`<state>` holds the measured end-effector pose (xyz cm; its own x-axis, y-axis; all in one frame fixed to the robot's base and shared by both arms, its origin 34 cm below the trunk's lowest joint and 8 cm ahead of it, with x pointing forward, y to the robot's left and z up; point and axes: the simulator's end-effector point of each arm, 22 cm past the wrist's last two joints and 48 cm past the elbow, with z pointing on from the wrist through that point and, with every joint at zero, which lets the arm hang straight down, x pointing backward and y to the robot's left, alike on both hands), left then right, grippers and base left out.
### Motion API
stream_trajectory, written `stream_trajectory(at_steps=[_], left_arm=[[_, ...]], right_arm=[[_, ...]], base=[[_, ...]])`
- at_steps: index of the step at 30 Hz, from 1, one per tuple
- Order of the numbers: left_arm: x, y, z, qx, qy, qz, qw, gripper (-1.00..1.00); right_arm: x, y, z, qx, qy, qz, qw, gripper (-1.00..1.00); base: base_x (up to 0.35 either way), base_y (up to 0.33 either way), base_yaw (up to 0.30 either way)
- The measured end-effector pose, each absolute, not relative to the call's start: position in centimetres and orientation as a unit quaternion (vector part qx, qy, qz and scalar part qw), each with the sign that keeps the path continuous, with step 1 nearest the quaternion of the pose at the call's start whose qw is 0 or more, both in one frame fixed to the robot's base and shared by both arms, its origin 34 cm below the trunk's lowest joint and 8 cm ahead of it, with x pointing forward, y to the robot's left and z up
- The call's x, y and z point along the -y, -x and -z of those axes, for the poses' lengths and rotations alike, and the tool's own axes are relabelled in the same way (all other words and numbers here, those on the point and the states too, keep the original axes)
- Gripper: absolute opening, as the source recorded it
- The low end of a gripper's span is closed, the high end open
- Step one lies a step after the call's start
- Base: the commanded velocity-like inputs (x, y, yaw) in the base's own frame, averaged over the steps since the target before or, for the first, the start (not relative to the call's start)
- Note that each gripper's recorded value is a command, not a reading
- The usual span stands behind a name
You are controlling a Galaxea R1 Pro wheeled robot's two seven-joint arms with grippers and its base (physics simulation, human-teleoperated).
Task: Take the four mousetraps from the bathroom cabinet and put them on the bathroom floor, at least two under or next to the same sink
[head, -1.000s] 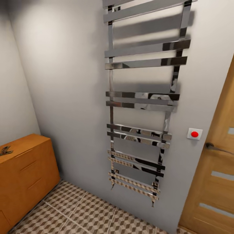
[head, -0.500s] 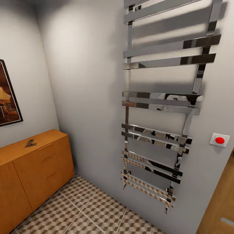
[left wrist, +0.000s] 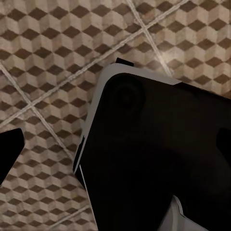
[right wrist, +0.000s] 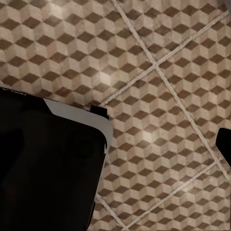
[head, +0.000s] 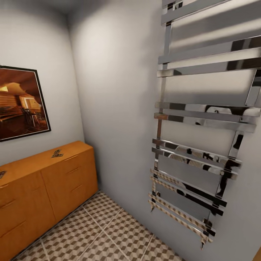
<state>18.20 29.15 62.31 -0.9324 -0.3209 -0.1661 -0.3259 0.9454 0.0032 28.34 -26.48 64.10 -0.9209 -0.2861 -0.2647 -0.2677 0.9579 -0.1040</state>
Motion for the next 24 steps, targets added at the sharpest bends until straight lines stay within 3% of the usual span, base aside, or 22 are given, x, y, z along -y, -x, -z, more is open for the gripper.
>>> stream_trajectory(at_steps=[24], left_arm=[[-29.15, -18.22, -62.32, -0.983, 0.165, -0.015, 0.082, 1.0]], right_arm=[[26.47, -28.34, -64.1, -0.979, 0.142, 0.033, 0.14, 1.0]], base=[[0.0, 0.0, 0.293]])
